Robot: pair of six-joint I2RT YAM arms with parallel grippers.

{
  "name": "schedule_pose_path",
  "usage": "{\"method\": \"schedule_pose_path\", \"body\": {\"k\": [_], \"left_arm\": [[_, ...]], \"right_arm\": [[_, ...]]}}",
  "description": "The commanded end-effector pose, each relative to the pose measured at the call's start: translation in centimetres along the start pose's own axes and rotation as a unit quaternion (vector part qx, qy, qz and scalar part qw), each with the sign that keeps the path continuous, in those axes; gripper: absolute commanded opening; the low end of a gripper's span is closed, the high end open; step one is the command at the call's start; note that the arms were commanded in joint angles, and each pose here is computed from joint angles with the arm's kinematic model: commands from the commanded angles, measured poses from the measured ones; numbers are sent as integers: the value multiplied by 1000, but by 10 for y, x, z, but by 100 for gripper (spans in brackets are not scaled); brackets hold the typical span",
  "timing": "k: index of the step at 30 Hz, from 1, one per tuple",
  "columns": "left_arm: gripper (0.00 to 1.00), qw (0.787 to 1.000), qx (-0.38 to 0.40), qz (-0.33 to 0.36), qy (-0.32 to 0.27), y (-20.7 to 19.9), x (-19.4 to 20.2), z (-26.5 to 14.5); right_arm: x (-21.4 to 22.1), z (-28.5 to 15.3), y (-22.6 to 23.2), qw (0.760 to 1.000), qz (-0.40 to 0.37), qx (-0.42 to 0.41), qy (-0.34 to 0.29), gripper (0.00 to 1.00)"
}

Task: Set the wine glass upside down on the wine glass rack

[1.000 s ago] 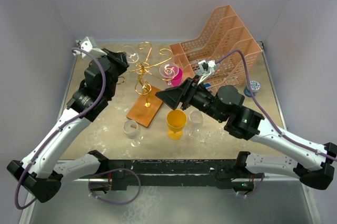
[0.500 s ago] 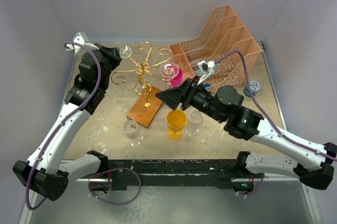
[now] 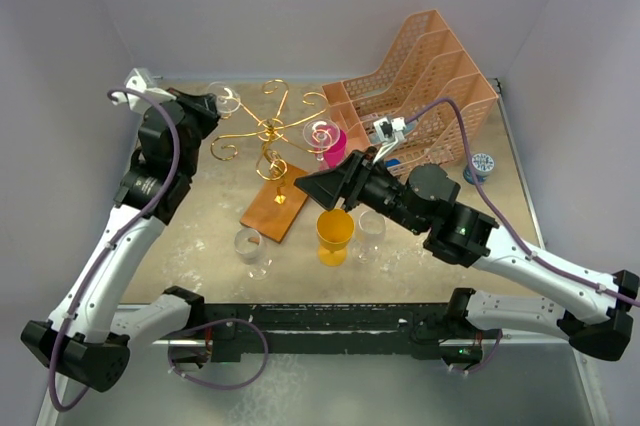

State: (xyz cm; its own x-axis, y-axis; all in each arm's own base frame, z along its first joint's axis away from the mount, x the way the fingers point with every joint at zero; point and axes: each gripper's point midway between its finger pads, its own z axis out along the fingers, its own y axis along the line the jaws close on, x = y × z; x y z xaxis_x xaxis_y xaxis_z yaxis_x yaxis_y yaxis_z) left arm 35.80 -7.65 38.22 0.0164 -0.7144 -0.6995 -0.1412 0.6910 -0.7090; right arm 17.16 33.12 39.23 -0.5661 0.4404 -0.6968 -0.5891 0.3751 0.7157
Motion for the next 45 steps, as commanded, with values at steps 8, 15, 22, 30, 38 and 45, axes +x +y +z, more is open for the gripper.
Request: {"method": "schedule_pose_path", "body": {"k": [8, 15, 22, 30, 38, 45], "left_arm": [[0, 999, 9, -46, -23, 0, -21, -20], [0, 999, 8, -45, -4, 6, -11, -25], [0, 999, 6, -43, 16, 9, -3, -28], [7, 999, -22, -29, 26, 23, 3, -30], [13, 999, -34, -18, 30, 27, 3, -31], [24, 998, -45, -6, 35, 26, 0, -31]], "right_arm": [[-3, 0, 10, 1000, 13, -24, -8, 66], [-1, -2, 2, 1000, 10, -6, -6, 66], [-3, -6, -5, 1000, 10, 9, -14, 66], [-4, -9, -10, 1000, 9, 21, -18, 66], [-3, -12, -18, 999, 9, 37, -21, 66], [-3, -17, -32, 997, 7, 71, -24, 66]]}}
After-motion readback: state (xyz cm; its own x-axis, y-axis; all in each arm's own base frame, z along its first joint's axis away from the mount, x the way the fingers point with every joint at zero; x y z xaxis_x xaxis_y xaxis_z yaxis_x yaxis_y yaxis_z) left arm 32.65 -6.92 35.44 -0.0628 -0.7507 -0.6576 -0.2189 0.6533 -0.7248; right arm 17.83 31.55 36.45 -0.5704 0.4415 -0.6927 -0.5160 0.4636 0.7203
